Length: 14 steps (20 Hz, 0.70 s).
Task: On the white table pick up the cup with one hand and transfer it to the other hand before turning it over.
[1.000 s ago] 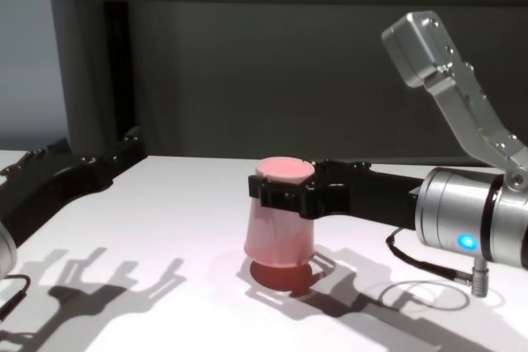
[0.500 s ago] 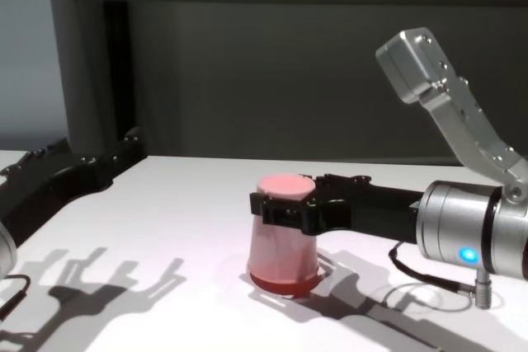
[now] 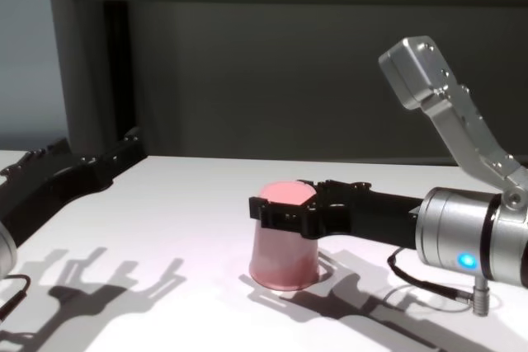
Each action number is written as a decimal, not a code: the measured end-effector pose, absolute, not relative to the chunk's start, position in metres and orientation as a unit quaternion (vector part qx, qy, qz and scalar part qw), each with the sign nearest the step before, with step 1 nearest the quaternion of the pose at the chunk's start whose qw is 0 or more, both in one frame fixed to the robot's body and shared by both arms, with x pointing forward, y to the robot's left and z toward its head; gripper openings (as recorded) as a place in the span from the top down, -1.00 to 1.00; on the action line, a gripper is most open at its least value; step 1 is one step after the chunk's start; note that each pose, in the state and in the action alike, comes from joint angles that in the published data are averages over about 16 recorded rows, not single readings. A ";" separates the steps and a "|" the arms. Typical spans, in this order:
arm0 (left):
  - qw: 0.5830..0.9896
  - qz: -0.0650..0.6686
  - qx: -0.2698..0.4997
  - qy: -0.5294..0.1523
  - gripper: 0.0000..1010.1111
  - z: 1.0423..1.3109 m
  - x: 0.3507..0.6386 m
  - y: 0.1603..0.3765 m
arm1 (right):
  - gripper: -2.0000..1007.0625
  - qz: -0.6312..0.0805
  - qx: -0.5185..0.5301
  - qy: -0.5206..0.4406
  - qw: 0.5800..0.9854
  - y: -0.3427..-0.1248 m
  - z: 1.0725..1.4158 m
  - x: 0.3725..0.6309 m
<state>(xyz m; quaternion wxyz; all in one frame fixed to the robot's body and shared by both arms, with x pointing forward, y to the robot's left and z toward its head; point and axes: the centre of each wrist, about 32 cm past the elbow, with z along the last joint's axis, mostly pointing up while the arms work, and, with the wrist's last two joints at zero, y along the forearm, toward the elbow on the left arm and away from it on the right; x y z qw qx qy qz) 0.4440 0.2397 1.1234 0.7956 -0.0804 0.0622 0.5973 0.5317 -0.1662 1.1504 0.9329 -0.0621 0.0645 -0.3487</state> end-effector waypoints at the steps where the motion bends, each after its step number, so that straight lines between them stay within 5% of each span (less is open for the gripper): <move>1: 0.796 0.597 -0.080 0.062 -0.98 1.123 0.444 0.240 | -0.65 -0.349 -0.060 0.065 0.933 -0.166 1.150 0.532; 14: 0.796 0.597 -0.080 0.062 -0.98 1.123 0.444 0.240 | -0.98 -0.369 -0.010 0.033 0.929 -0.159 1.151 0.533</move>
